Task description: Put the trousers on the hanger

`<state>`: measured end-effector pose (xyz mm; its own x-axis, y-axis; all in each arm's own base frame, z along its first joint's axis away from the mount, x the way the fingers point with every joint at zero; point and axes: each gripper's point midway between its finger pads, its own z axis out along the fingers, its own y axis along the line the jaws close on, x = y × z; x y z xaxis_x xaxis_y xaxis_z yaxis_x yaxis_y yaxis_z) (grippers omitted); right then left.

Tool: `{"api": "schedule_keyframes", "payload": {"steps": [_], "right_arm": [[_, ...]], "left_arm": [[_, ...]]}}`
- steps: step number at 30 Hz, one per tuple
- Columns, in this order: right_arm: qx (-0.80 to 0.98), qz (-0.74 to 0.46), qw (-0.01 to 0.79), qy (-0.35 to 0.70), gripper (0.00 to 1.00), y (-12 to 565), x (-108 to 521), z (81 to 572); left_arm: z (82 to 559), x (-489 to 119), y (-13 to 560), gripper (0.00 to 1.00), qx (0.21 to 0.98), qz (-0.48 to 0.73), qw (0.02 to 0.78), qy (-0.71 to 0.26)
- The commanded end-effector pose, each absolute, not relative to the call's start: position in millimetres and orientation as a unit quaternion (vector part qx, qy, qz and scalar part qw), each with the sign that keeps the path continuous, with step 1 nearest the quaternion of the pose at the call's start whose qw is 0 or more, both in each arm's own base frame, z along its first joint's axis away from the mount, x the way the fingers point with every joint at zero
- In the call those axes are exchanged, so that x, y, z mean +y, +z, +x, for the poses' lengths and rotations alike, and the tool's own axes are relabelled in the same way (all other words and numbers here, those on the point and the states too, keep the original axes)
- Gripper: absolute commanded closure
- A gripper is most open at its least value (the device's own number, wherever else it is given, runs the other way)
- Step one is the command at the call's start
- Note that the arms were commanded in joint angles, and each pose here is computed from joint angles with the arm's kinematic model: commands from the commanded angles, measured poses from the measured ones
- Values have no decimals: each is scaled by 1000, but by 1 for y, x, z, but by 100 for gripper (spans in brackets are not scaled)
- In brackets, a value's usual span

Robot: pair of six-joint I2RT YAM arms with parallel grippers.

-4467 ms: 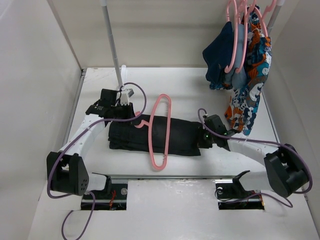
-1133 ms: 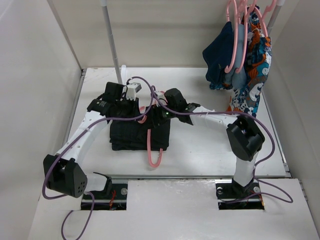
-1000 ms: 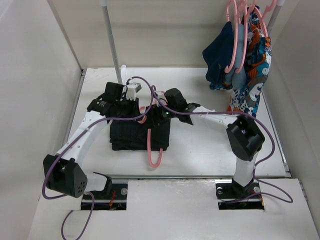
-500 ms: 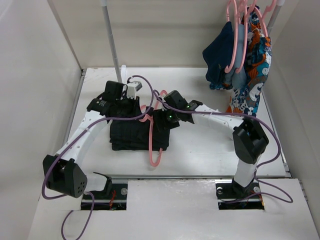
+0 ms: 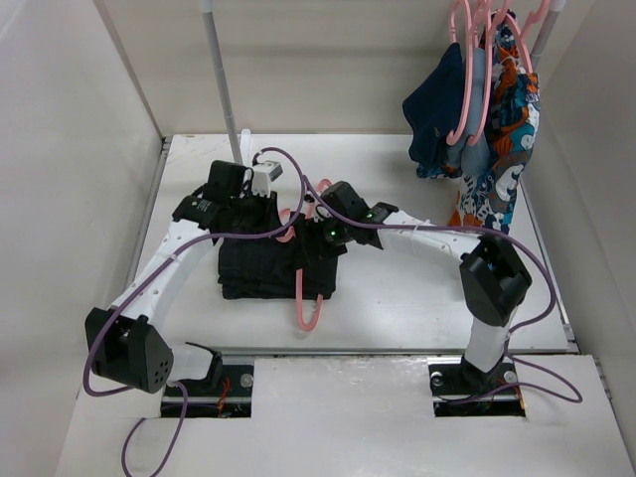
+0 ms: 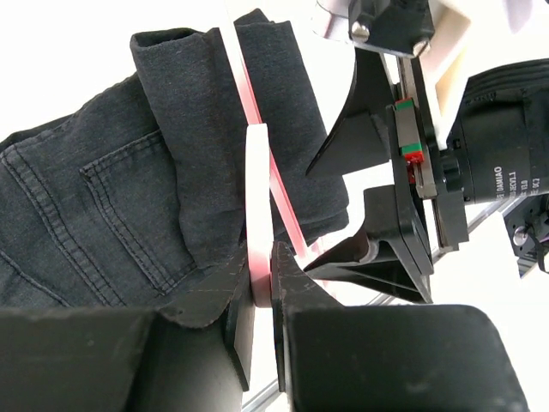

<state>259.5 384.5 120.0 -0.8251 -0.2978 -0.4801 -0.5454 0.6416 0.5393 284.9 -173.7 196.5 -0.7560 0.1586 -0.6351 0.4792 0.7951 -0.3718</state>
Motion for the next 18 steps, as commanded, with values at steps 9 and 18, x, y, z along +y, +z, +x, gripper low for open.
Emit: {"api": "schedule_keyframes", "payload": {"steps": [9, 18], "right_arm": [[847, -254, 171, 434, 34, 127, 430, 268], [825, -229, 168, 489, 100, 144, 409, 270]], "left_arm": [[294, -180, 227, 100, 871, 197, 353, -278], [286, -180, 238, 30, 860, 245, 353, -276]]}}
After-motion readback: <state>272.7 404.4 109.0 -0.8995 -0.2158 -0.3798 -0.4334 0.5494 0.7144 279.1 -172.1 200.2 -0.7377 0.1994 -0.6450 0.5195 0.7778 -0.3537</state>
